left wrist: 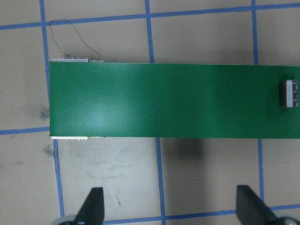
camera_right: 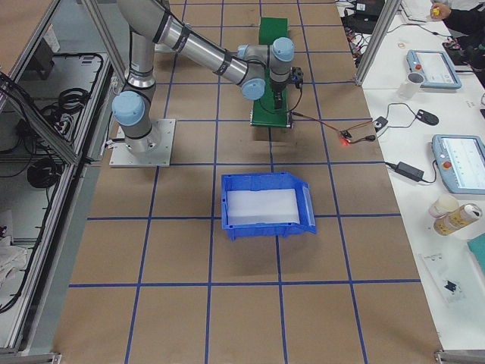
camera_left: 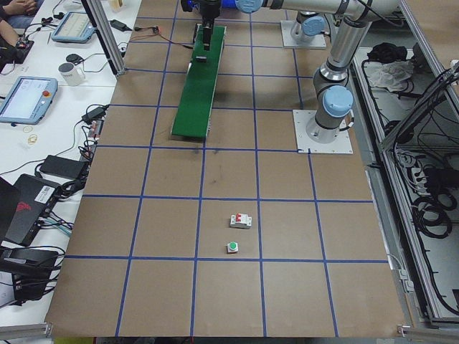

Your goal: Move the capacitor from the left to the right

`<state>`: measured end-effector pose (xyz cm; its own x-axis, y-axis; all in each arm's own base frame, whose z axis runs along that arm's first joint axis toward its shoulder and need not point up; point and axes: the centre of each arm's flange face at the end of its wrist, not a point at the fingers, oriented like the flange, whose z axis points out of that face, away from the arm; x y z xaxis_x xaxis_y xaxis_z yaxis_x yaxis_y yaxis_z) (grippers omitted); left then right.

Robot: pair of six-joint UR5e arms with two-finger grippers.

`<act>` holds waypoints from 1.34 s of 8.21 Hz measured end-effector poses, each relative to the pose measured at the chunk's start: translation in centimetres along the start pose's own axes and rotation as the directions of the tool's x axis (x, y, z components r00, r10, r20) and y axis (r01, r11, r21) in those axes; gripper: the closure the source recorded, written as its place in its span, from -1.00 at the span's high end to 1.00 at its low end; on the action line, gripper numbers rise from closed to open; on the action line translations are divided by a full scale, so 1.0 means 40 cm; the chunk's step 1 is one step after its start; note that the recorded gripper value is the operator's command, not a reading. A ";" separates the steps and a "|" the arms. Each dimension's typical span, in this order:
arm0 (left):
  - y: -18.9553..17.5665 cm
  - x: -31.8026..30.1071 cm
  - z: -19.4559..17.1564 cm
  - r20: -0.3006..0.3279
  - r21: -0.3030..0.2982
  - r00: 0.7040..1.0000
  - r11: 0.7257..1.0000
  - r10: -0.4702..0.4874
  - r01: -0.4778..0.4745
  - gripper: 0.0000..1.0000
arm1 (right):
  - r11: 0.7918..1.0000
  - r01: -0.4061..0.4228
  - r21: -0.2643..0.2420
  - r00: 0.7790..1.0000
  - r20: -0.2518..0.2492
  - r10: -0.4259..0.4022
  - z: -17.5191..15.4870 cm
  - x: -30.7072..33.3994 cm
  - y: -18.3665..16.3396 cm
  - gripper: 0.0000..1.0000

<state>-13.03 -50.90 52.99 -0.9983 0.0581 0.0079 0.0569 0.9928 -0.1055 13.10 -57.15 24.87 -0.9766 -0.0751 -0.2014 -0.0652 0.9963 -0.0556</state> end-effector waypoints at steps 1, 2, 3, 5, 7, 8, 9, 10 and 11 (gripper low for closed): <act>0.000 0.000 0.000 0.000 0.000 1.000 1.000 0.001 -0.001 1.00 | 1.000 -0.003 0.001 1.000 0.018 0.003 0.002 -0.005 -0.001 0.93; 0.000 0.000 0.000 0.000 0.000 1.000 1.000 0.001 -0.001 1.00 | 1.000 -0.008 0.001 0.999 0.034 0.008 0.003 -0.009 -0.001 0.93; 0.000 0.000 0.000 0.000 0.000 1.000 1.000 0.001 -0.001 1.00 | 1.000 -0.016 -0.001 0.999 0.043 0.016 0.007 -0.010 -0.002 0.93; 0.000 0.000 0.000 0.000 0.000 1.000 1.000 0.001 -0.001 1.00 | 0.999 -0.043 -0.007 0.998 0.051 0.043 0.012 -0.011 -0.003 0.94; 0.000 0.000 -0.001 0.000 0.001 1.000 1.000 0.001 -0.001 1.00 | 0.995 -0.104 -0.010 0.991 0.085 0.104 0.011 -0.020 -0.004 0.94; 0.000 0.000 -0.001 0.000 0.001 1.000 1.000 0.001 -0.001 1.00 | 0.991 -0.137 -0.012 0.985 0.100 0.137 0.010 -0.025 -0.005 0.94; 0.001 0.000 -0.001 0.000 0.001 1.000 1.000 0.001 -0.001 1.00 | 0.986 -0.164 -0.015 0.981 0.104 0.165 0.010 -0.032 -0.005 0.93; 0.001 0.000 -0.002 0.000 0.001 1.000 1.000 0.001 -0.001 1.00 | 0.983 -0.184 -0.018 0.977 0.102 0.185 0.010 -0.038 -0.004 0.87; 0.001 0.000 -0.001 0.000 0.001 1.000 1.000 0.001 -0.001 1.00 | 0.981 -0.194 -0.020 0.976 0.100 0.195 0.011 -0.041 -0.002 0.67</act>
<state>-13.02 -50.87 53.04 -0.9982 0.0587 0.0077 0.0575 0.9926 -0.1065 14.80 -57.14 24.79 -0.9452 0.1169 -0.3048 0.1215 0.9926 0.0039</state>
